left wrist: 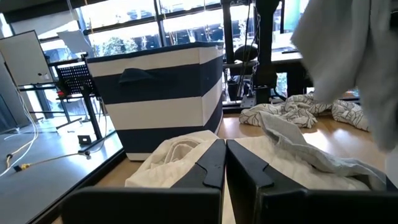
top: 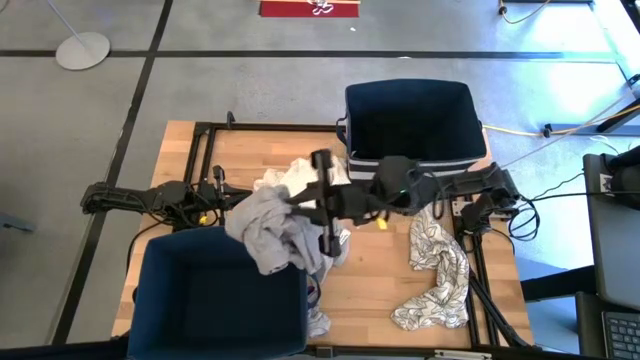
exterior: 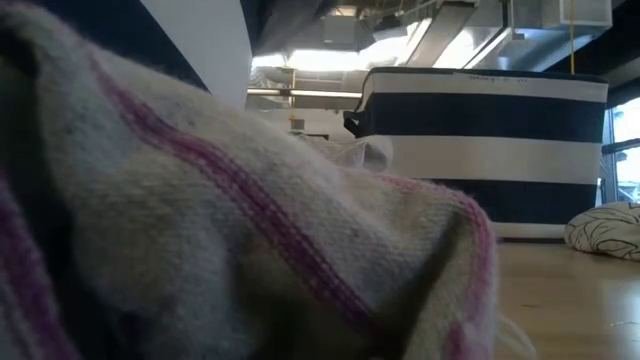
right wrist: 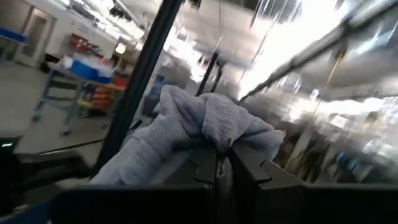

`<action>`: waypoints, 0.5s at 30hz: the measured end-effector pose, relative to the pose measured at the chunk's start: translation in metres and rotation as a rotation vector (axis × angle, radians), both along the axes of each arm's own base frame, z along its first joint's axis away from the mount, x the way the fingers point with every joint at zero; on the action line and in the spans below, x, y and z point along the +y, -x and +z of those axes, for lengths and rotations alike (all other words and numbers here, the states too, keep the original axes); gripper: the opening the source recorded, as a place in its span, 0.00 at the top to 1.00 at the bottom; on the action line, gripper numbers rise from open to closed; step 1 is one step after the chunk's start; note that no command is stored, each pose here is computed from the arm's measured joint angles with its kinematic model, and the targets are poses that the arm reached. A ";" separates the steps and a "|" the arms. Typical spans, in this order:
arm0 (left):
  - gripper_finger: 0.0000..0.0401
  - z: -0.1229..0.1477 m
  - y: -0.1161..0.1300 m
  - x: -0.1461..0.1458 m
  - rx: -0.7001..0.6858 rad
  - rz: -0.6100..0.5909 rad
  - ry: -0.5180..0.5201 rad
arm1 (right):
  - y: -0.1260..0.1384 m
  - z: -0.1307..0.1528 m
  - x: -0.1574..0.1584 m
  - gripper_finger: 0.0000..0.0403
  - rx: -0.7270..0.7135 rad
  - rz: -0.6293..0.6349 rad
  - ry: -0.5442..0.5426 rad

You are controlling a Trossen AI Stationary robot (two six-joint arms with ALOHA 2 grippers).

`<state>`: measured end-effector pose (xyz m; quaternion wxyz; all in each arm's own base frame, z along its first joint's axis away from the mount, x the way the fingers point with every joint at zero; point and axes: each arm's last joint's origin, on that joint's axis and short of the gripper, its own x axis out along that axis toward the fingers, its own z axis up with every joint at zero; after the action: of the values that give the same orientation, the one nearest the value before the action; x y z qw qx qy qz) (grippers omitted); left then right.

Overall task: Sort clothes
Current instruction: Put the gray clothes into the bottom left laundry bin

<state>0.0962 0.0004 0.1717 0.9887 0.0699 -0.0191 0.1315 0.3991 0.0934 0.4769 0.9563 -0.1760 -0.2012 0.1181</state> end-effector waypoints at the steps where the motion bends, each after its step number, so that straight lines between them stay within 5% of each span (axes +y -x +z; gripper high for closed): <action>1: 0.99 0.000 0.000 0.000 0.000 0.000 0.000 | -0.003 -0.005 0.001 0.95 0.044 0.015 -0.018; 15: 0.99 0.000 0.000 0.000 0.001 0.000 -0.001 | -0.016 -0.084 0.003 0.95 0.587 -0.009 -0.039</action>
<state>0.0962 0.0004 0.1716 0.9886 0.0705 -0.0188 0.1315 0.4152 0.0962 0.3929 0.9774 -0.1168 0.0825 0.1559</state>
